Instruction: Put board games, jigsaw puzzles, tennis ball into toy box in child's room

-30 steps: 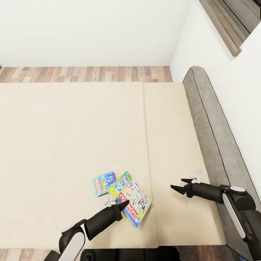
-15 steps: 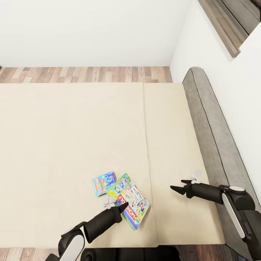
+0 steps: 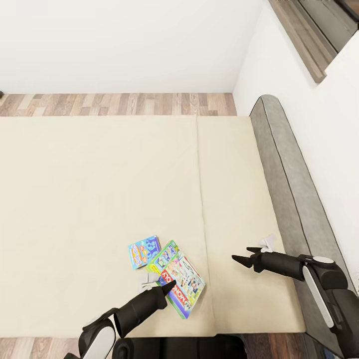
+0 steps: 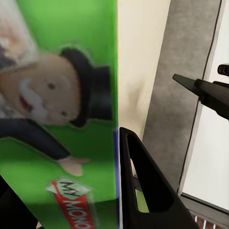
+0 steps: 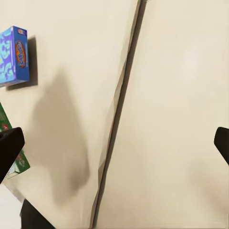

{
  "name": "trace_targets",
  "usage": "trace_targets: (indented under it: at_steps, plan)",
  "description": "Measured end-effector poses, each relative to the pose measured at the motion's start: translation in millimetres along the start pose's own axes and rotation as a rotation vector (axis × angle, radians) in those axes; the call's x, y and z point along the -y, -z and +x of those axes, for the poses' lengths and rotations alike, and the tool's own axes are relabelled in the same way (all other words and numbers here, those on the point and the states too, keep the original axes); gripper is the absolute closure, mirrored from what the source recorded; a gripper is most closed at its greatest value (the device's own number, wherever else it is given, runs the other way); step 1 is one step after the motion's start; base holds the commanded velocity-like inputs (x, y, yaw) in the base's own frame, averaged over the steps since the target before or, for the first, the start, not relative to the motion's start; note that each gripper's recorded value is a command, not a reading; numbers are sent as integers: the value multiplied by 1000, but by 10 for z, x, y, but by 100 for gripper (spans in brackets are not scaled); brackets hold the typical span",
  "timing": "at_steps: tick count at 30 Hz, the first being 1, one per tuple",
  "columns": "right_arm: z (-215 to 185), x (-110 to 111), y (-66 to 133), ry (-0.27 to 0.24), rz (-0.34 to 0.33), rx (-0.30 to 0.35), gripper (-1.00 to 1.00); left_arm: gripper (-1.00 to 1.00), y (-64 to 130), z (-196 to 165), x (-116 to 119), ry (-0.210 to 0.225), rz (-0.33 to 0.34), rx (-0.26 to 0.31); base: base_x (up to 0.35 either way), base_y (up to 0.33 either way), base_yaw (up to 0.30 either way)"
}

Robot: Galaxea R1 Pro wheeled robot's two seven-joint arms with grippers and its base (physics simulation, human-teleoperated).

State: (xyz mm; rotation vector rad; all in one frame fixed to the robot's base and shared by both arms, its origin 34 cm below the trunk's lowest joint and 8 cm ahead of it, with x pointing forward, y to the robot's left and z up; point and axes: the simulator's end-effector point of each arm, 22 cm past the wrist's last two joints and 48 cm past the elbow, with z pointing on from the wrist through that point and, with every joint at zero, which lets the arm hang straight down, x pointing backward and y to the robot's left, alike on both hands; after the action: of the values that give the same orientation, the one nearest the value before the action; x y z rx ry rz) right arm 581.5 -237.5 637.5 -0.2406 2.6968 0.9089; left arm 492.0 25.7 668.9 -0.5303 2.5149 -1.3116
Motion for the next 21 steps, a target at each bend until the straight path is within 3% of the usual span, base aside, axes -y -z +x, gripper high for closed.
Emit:
trace_targets:
  at_steps: [21]
  plan:
    - [-85,-246,217,5,-8,0,-100,100,216,-88,210,1,-4,24,0,0,-15]
